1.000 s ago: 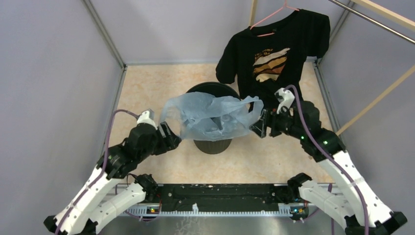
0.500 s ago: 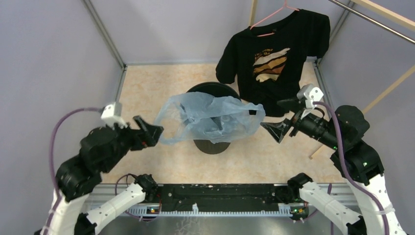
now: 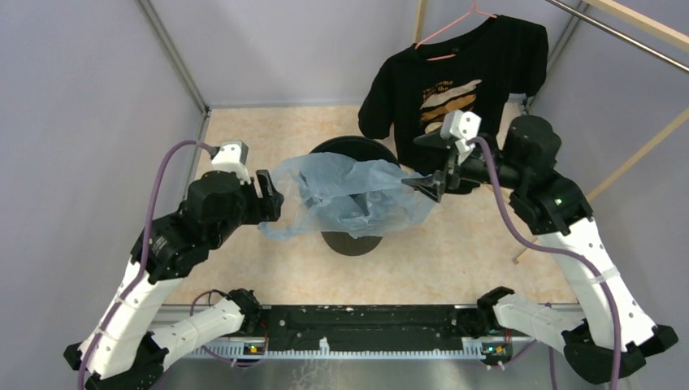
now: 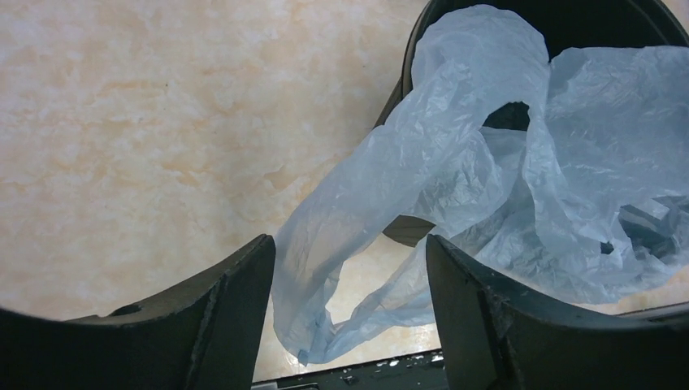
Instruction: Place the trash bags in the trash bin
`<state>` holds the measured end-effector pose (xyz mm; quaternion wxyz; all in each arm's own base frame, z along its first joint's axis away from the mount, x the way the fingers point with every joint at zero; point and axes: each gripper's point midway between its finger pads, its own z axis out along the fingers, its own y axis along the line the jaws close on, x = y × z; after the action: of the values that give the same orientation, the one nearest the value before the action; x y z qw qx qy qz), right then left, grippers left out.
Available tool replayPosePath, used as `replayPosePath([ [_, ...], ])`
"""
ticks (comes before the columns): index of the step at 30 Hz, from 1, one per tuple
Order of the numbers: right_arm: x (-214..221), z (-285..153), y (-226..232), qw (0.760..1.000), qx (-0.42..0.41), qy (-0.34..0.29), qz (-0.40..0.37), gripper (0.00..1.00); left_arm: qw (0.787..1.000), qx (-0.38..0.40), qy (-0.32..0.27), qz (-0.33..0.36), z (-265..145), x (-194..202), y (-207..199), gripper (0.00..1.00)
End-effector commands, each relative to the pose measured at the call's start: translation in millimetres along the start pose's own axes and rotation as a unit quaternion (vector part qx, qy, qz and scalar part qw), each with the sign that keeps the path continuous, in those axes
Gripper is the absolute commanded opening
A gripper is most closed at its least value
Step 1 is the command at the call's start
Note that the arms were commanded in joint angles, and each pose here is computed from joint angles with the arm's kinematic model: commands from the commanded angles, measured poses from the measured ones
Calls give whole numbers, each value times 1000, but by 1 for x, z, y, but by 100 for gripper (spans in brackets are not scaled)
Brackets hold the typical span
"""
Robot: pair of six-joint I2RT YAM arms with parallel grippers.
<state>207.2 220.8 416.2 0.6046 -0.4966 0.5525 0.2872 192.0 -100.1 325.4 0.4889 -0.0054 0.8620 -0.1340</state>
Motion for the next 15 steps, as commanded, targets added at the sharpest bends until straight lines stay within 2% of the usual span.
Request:
replayPosePath([
  [1,-27,5,17,995,-60,-44,-67,85,999,-25,-19,7,10,-8,5,72],
  [5,-11,16,30,992,-98,-20,-76,86,999,-36,-27,9,15,-11,6,58],
  [10,4,23,26,992,-86,-5,-97,85,996,-71,-36,24,20,-17,16,52],
  [12,5,27,19,993,-71,-4,-93,79,997,-63,-35,24,24,-16,12,47],
  [15,5,31,12,995,-51,-7,-81,58,997,-63,-35,24,28,-16,10,40],
])
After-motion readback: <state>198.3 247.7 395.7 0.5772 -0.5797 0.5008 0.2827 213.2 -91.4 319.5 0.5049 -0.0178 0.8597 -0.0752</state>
